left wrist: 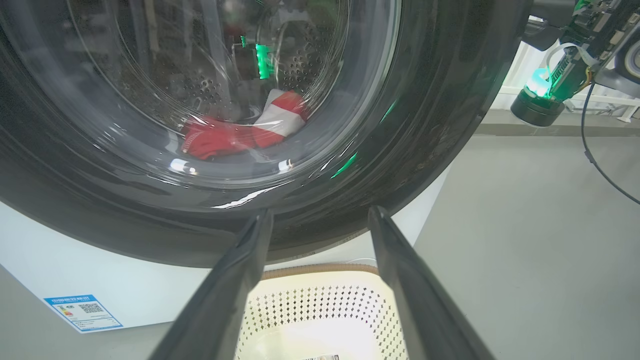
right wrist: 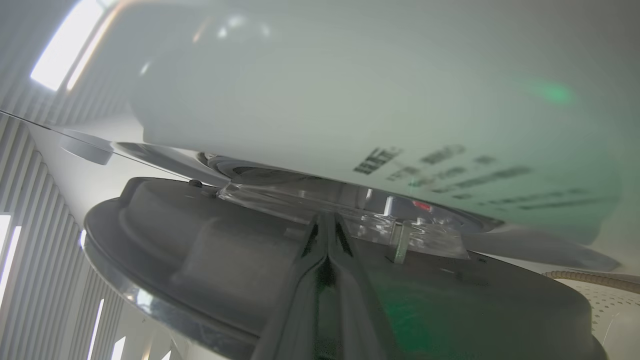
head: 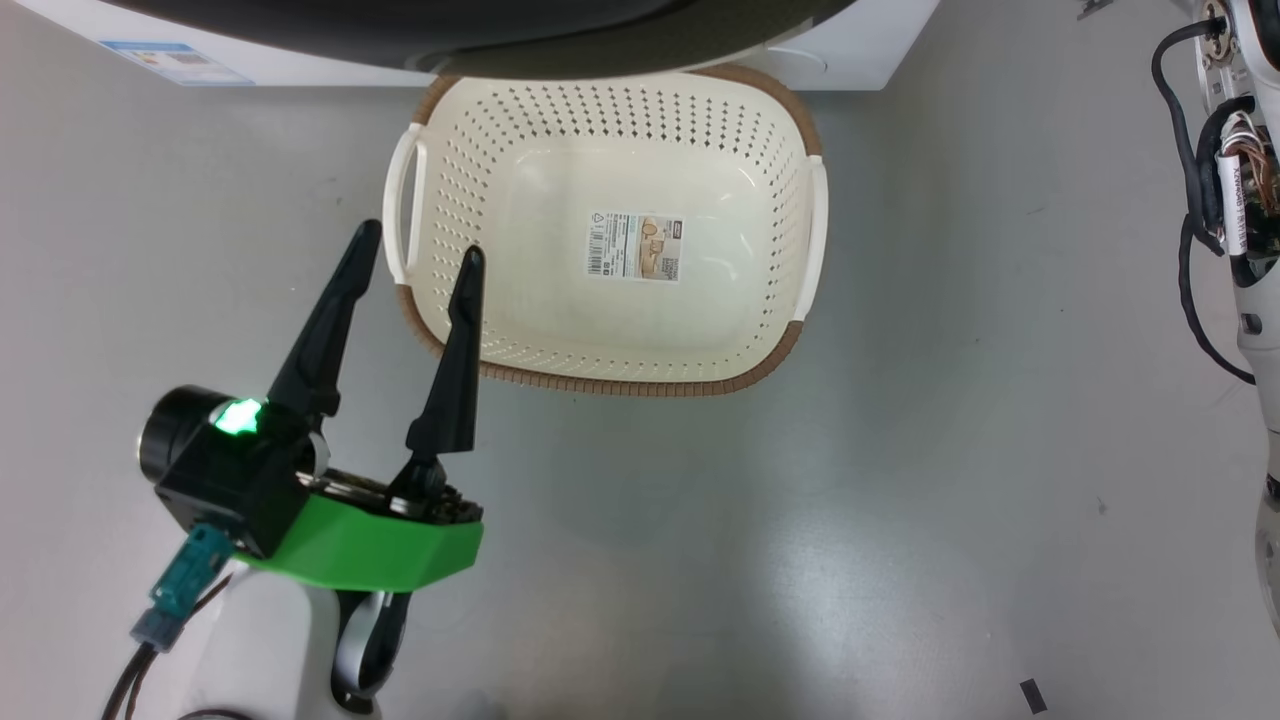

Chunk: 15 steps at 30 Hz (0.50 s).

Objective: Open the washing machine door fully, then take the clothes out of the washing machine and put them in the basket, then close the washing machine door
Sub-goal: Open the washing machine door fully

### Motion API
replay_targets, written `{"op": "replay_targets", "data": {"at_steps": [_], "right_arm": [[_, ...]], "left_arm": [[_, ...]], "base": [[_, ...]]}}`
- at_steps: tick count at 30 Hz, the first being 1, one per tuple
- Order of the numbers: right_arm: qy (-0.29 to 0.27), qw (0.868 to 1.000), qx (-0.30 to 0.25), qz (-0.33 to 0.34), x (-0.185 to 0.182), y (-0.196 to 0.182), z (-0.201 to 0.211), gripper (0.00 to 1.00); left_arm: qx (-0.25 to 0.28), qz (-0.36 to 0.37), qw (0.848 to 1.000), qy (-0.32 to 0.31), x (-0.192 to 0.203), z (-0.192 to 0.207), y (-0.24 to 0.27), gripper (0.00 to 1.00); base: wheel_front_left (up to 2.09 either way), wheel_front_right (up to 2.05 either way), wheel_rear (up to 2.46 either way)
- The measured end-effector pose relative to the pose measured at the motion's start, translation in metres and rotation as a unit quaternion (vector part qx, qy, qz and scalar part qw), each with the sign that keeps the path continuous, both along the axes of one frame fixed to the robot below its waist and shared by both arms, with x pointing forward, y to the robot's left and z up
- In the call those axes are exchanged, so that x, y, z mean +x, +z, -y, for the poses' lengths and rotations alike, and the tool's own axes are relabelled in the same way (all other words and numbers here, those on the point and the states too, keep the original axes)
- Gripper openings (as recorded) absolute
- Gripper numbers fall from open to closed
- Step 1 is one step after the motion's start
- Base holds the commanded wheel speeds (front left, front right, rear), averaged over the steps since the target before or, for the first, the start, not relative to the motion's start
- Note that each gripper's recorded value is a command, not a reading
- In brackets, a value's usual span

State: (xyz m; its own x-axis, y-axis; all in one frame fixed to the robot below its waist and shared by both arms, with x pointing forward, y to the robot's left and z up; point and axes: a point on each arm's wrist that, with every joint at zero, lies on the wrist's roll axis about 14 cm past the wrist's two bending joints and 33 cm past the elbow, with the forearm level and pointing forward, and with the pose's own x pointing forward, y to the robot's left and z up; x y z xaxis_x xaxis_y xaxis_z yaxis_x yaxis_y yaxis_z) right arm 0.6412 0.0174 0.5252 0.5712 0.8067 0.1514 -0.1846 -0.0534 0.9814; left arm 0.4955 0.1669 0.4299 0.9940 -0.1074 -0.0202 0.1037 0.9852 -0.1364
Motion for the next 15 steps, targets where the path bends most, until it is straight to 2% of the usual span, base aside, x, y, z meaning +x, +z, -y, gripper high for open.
{"op": "replay_targets", "data": {"at_steps": [15], "right_arm": [[0.07,0.996,-0.038,0.028,-0.026,0.009,-0.011,0.0]], "left_arm": [[-0.007,0.002,1.0,-0.003,0.002,0.004,0.002,1.0]], "base": [[0.0,0.0,0.0]]}}
